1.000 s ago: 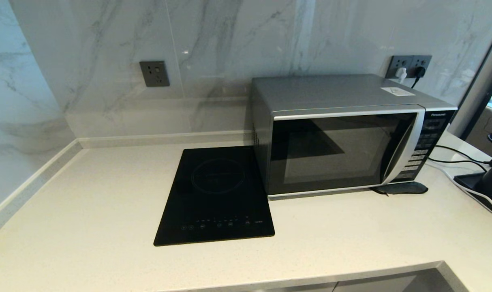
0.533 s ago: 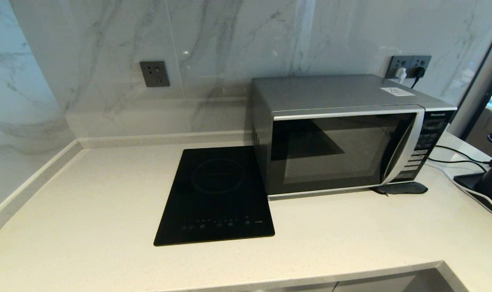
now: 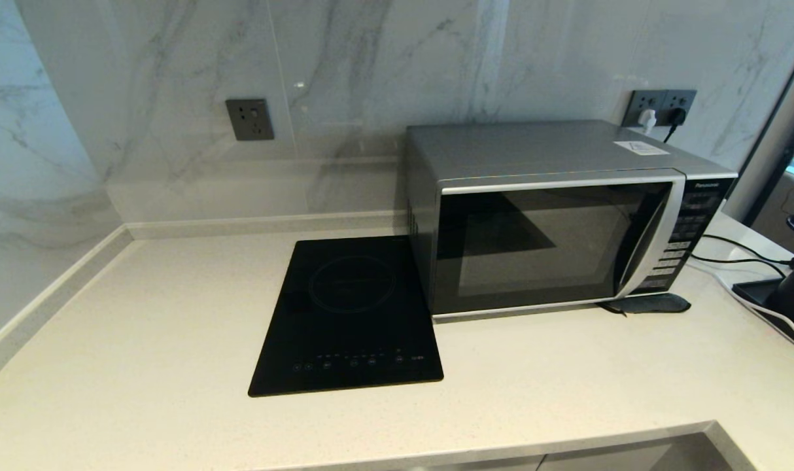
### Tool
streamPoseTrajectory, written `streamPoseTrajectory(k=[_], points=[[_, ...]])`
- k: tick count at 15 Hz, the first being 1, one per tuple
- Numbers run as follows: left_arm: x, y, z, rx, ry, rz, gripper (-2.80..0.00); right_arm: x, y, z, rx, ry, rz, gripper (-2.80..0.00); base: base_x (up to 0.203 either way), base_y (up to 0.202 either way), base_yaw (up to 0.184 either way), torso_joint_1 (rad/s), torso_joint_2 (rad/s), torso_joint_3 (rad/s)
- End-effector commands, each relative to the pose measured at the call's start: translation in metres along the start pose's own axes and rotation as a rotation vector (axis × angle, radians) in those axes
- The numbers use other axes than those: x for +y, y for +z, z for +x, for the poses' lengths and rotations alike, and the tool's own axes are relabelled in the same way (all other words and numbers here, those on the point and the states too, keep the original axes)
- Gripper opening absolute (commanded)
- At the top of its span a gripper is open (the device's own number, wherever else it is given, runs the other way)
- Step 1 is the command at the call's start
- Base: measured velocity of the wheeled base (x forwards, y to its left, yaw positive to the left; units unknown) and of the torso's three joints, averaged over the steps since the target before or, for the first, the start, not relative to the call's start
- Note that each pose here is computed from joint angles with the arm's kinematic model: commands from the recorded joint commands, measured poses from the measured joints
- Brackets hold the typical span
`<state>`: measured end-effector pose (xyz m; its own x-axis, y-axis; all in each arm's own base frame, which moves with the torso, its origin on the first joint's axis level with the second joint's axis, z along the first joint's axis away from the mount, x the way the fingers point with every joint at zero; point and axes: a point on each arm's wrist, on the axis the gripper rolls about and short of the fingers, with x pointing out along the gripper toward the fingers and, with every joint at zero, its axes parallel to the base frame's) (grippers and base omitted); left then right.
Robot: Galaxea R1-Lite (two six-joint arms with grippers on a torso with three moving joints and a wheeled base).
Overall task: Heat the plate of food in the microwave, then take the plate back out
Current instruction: Open the microwave oven
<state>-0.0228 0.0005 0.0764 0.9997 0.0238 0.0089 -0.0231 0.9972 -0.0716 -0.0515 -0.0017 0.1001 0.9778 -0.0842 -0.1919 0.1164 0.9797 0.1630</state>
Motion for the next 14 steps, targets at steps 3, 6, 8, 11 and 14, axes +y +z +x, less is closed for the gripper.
streamPoseTrajectory(k=[3, 6, 8, 11, 14], points=[[0.0000, 0.0001, 0.0001, 0.001, 0.001, -0.001, -2.80, -0.0017, -0.0147, 0.0216, -0.072, -0.020, -0.018, -2.80, 0.000, 0.000, 0.000, 0.000, 0.00, 0.000], [0.0000, 0.0001, 0.0001, 0.001, 0.001, -0.001, -2.80, -0.0017, -0.0150, 0.0220, -0.074, -0.020, -0.013, -2.80, 0.000, 0.000, 0.000, 0.000, 0.00, 0.000], [0.0000, 0.0001, 0.0001, 0.001, 0.001, -0.001, -2.80, -0.0016, -0.0154, 0.0236, -0.090, -0.014, -0.009, -2.80, 0.000, 0.000, 0.000, 0.000, 0.00, 0.000], [0.0000, 0.0001, 0.0001, 0.001, 0.002, -0.001, -2.80, -0.0007, -0.0169, 0.0260, -0.100, 0.028, -0.012, -2.80, 0.000, 0.000, 0.000, 0.000, 0.00, 0.000], [0.0000, 0.0001, 0.0001, 0.001, 0.001, -0.001, -2.80, -0.0007, -0.0170, 0.0262, -0.100, 0.027, -0.012, -2.80, 0.000, 0.000, 0.000, 0.000, 0.00, 0.000]])
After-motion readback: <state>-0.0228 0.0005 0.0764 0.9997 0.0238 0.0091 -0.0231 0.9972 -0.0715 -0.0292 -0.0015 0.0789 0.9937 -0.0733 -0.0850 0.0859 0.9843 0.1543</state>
